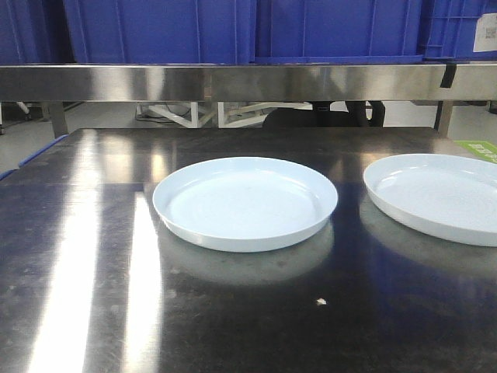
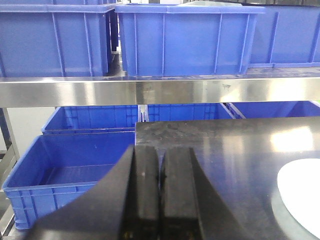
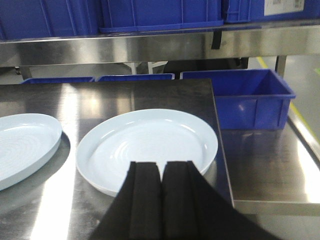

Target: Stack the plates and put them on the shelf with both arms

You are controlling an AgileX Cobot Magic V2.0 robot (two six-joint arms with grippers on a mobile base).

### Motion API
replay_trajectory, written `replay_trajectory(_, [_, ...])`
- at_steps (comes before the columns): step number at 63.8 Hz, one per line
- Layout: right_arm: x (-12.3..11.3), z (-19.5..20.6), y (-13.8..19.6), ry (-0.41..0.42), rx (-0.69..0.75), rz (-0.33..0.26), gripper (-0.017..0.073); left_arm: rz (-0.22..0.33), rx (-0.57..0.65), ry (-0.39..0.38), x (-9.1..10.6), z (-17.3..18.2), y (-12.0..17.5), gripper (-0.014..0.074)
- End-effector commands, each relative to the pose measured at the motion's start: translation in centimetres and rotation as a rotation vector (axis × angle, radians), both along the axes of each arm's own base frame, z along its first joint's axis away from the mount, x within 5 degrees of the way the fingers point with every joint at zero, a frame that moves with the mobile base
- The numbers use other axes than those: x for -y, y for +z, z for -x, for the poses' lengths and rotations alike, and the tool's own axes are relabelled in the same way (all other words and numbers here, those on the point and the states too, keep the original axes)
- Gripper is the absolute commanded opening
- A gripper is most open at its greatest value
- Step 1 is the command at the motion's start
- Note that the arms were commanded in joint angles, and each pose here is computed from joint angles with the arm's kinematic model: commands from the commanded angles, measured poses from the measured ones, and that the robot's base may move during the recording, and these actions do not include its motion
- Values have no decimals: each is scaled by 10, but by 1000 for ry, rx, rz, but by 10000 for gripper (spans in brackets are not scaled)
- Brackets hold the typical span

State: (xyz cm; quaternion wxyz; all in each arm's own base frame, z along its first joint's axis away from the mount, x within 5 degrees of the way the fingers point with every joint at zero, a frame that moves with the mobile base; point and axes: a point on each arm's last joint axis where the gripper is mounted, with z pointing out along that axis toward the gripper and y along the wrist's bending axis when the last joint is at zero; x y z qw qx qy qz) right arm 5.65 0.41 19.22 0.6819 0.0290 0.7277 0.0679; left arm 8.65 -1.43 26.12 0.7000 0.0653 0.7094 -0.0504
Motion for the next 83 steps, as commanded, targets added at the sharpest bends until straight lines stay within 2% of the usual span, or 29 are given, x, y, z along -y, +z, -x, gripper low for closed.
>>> replay_trajectory(1, [1,2,20,-14,117,-31,56,20,97,22,-2,0,16,81])
replay_trajectory(8, [1,-2,33,-12,90,-30,56,20,97,22,-2,0,16,81])
replay_trajectory(28, [-2,-37,69,8,-157,-17,56,20,97,22,-2,0,16,81])
replay_trajectory(49, [-9,-85,68,54,-615,-4,56,20,97,22,-2,0,16,81])
replay_trajectory(60, [-12,-112,74,79,-801,0,56,20,97,22,-2,0,16,81])
replay_trajectory(71, [-13,-141,81,87,-888,0,56,20,97,22,-2,0,16,81])
replay_trajectory(83, [-2,-173,89,39,-898,-24,58,20,97,22,-2,0,16,81])
